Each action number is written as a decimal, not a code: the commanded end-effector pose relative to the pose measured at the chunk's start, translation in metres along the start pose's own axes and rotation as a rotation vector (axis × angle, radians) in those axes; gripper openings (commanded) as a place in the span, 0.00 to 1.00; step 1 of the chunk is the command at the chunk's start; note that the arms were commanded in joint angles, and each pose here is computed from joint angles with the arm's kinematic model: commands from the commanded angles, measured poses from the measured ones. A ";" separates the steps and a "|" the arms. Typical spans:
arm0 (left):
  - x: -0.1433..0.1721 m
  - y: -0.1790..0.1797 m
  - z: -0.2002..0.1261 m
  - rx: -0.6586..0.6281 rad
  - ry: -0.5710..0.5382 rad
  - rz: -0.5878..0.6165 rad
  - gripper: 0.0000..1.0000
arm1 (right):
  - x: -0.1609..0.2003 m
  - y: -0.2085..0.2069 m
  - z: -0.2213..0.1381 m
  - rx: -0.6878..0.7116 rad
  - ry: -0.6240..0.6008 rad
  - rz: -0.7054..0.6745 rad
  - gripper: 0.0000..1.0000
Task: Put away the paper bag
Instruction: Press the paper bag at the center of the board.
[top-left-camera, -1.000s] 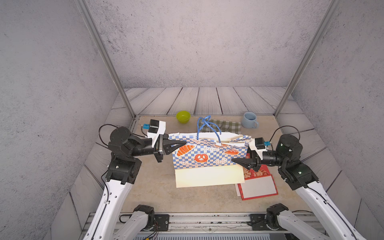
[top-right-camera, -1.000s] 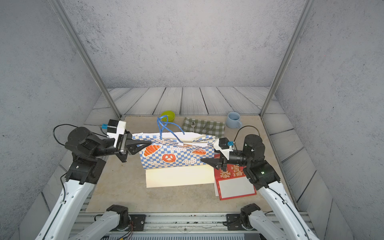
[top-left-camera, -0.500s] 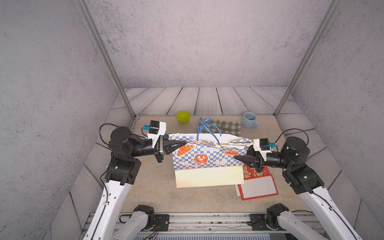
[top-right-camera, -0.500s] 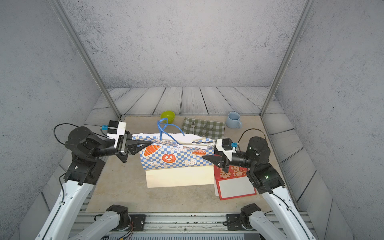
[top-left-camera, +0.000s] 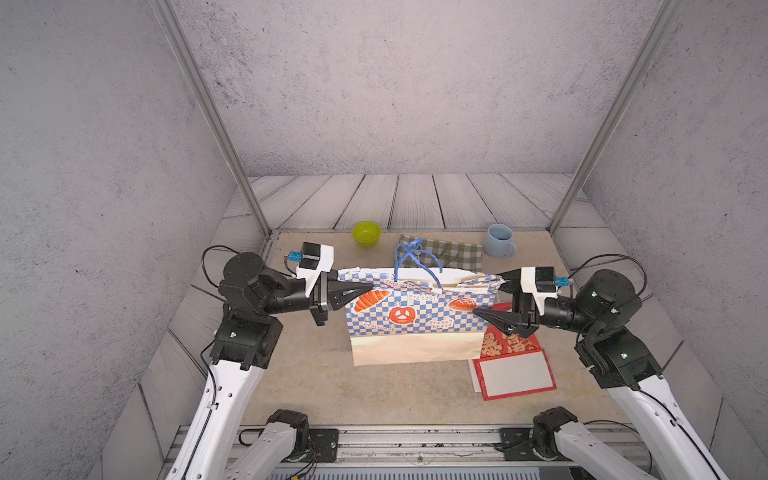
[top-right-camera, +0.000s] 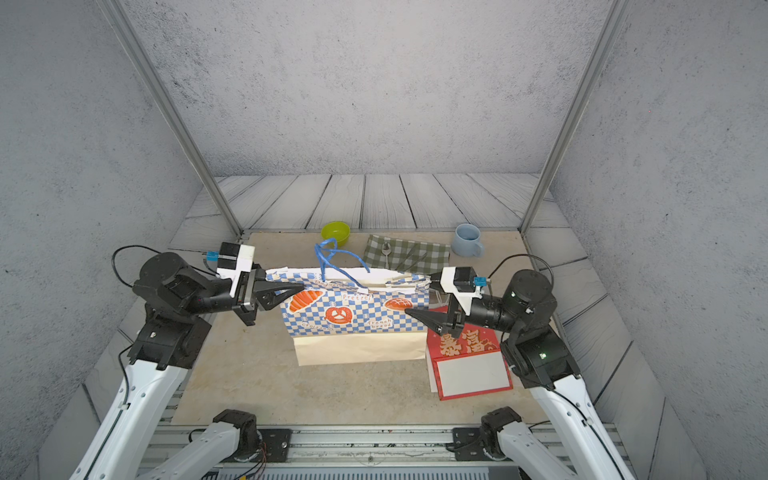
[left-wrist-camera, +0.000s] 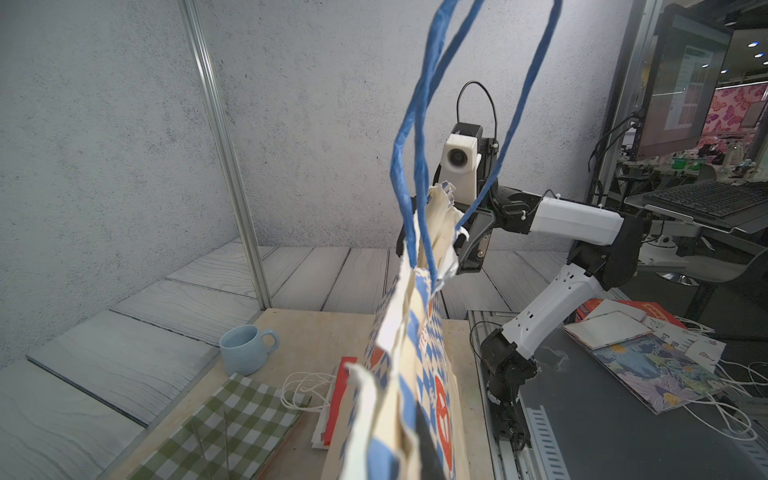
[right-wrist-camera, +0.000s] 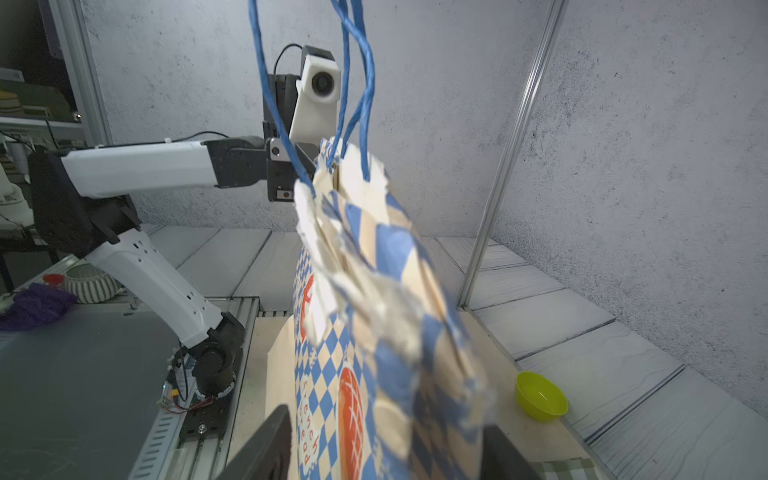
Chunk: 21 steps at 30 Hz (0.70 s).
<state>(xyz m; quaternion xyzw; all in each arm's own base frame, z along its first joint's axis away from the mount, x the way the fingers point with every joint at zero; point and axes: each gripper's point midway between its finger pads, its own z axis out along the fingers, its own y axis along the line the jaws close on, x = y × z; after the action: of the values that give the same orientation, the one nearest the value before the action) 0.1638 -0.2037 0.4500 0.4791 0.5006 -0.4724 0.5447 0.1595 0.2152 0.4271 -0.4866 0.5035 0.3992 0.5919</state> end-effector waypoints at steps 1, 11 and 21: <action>0.002 -0.001 0.001 0.010 -0.001 0.012 0.00 | -0.012 0.002 0.003 -0.040 -0.031 0.008 0.53; 0.009 0.001 0.002 0.008 0.011 -0.005 0.00 | -0.015 -0.002 0.005 -0.044 -0.042 0.003 0.16; 0.017 0.004 0.002 -0.003 0.020 -0.026 0.53 | -0.026 -0.004 0.004 -0.030 -0.072 -0.016 0.00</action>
<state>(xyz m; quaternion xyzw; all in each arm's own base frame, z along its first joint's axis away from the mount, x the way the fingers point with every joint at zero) 0.1708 -0.2048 0.4402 0.4762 0.5093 -0.4693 0.5419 0.1680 0.2216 0.4315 -0.4816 0.5013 0.4233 0.5811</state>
